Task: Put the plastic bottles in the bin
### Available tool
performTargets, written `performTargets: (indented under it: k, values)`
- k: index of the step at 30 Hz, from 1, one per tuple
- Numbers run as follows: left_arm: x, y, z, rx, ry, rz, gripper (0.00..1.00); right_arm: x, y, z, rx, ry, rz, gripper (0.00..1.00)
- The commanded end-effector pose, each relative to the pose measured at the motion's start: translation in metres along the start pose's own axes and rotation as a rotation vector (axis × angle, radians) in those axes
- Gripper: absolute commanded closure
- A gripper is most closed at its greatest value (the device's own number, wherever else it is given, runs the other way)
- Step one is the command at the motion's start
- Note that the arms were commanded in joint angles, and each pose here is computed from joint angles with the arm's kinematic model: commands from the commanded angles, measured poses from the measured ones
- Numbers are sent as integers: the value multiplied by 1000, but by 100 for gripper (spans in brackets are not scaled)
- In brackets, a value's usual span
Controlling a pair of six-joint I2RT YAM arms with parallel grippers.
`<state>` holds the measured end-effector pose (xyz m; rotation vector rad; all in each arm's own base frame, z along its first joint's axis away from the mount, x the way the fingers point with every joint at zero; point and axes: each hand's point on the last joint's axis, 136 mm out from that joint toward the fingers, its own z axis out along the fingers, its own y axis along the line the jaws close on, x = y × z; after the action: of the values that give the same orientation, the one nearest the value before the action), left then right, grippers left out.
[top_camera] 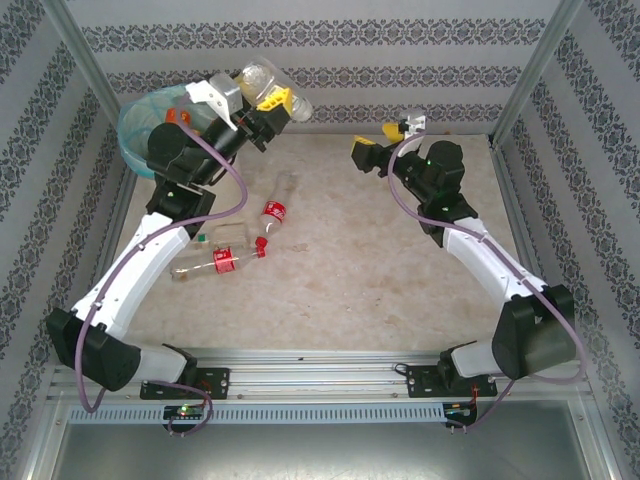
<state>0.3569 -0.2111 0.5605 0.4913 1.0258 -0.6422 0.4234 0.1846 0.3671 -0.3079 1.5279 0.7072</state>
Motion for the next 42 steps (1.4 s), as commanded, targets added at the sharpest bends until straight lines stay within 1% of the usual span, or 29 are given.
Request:
performTargets:
  k: [1,3,6,9,12,14,16,19,22,24,26,29,35,42]
  values:
    - [-55,9,-7,-90,-74,69,100,-2,6,-7,18,0,54,11]
    - [-63,19,-6,-152,-40,106,100,-10,14,-10,3,-12,66,11]
    - [-66,45,-8,-288,42,167,100,-21,26,-17,-12,-22,59,11]
    - [-64,87,-21,-470,155,209,100,-26,39,-24,-22,-15,49,11]
    - [-54,141,-43,-656,258,209,100,-30,49,-30,-36,-13,45,11]
    - [-38,176,-58,-731,335,207,100,-33,55,-33,-49,-14,46,11]
    - [-22,204,-72,-823,410,245,100,-37,63,-36,-65,-19,47,11]
    - [7,238,-88,-896,527,278,100,-41,74,-40,-88,-20,48,11]
    - [45,265,-104,-932,653,272,100,-40,84,-42,-104,-3,53,11]
    - [72,284,-117,-951,728,238,100,-37,89,-43,-112,6,56,12]
    - [101,296,-127,-946,791,171,100,-34,93,-43,-115,16,61,12]
    - [134,298,-127,-880,841,56,100,-30,96,-44,-118,31,63,12]
    - [177,295,-131,-828,942,-47,100,-26,97,-46,-106,42,66,12]
    - [204,289,-146,-826,1040,-102,100,-23,97,-44,-102,51,65,12]
